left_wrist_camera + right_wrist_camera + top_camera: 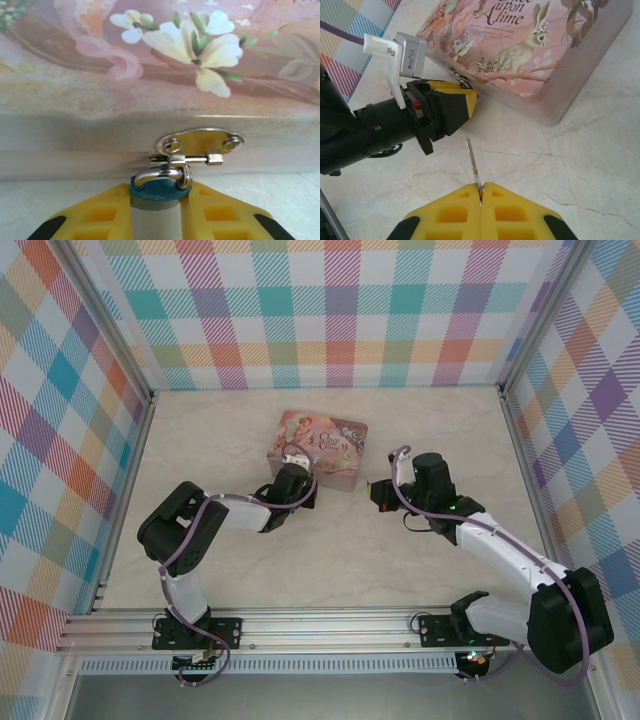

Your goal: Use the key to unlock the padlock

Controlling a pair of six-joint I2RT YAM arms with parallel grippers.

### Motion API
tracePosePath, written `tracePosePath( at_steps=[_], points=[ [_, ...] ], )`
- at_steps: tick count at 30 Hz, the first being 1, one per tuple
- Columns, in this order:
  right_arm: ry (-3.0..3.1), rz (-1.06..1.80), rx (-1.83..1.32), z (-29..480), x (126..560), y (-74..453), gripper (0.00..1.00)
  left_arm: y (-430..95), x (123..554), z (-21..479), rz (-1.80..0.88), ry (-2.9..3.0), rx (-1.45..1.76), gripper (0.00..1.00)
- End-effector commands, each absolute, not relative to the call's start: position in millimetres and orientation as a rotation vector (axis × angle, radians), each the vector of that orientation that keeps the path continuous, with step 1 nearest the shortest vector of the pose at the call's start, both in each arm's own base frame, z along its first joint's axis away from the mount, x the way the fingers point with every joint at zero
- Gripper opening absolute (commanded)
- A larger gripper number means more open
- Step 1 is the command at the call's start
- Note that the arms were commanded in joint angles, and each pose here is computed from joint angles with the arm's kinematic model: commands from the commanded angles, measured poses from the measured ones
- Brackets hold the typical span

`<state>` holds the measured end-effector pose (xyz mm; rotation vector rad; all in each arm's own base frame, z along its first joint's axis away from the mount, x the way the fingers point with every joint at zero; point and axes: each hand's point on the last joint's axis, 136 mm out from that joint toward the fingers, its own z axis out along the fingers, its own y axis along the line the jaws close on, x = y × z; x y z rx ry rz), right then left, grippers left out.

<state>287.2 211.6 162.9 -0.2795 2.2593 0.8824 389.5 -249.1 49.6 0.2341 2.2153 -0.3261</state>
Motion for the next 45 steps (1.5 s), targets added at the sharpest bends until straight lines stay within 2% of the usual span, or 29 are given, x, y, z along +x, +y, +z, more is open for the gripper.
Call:
tracePosePath(
  at_steps=[1,20,29,45],
  points=[
    [2.249,0.880,-0.306,159,288,213,0.06,-261,394,85,-0.412,2.150,0.197,0.22],
    [2.226,0.925,-0.430,120,267,222,0.06,-272,359,100,-0.652,2.318,0.012,0.19],
    [2.168,0.906,-0.547,100,256,235,0.06,-282,344,101,-0.831,2.379,-0.187,0.15],
    [2.153,0.863,-0.708,75,262,255,0.06,-297,323,90,-1.053,2.459,-0.415,0.08]
  ],
)
